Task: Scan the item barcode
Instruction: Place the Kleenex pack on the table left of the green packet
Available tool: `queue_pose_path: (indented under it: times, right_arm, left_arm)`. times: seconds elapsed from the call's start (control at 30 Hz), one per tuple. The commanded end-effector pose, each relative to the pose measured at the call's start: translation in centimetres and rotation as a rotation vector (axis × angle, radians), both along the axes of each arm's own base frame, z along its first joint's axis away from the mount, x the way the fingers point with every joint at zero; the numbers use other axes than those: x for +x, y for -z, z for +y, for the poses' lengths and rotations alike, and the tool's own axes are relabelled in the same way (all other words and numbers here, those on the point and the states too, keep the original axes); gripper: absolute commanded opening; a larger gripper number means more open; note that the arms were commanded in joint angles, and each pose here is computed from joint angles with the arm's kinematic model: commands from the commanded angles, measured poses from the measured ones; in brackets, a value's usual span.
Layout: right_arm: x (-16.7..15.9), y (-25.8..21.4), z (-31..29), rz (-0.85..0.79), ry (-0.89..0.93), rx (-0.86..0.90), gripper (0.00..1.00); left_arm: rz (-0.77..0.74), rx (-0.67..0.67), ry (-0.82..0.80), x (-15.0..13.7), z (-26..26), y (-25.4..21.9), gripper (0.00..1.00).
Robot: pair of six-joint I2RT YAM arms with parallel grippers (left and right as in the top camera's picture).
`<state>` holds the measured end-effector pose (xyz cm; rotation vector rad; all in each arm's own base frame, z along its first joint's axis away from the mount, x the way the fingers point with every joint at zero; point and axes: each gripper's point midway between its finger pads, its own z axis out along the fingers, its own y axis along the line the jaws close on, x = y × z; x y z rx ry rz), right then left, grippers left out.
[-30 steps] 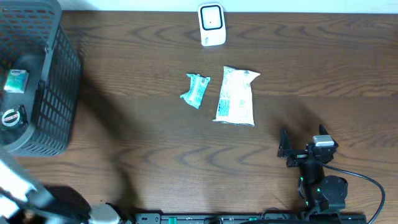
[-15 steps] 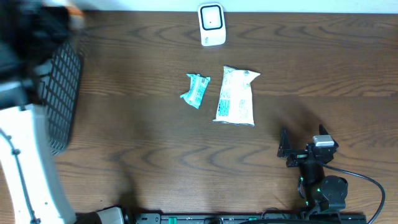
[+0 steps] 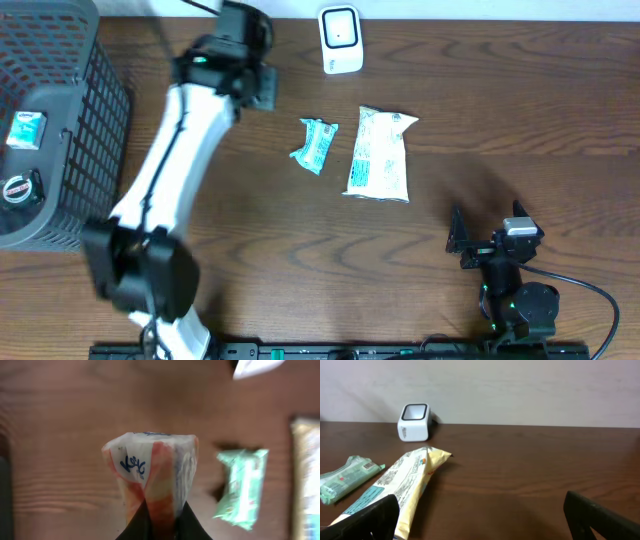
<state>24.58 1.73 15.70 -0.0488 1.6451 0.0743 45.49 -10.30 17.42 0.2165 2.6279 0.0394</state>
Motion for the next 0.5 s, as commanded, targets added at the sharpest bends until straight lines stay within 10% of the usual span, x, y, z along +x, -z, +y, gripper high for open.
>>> queue_pose_path:
  times: [0.0, 0.47]
  right_arm:
    - [0.0, 0.1, 0.1, 0.0, -0.005, -0.007, 0.99]
    - [0.0, 0.0, 0.1, 0.0, -0.006, -0.007, 0.99]
  left_arm:
    - [0.071, 0.113, 0.032, -0.6, -0.2, 3.0, 0.07]
    - [0.216, 0.142, 0.09, -1.8, -3.0, 9.1, 0.36]
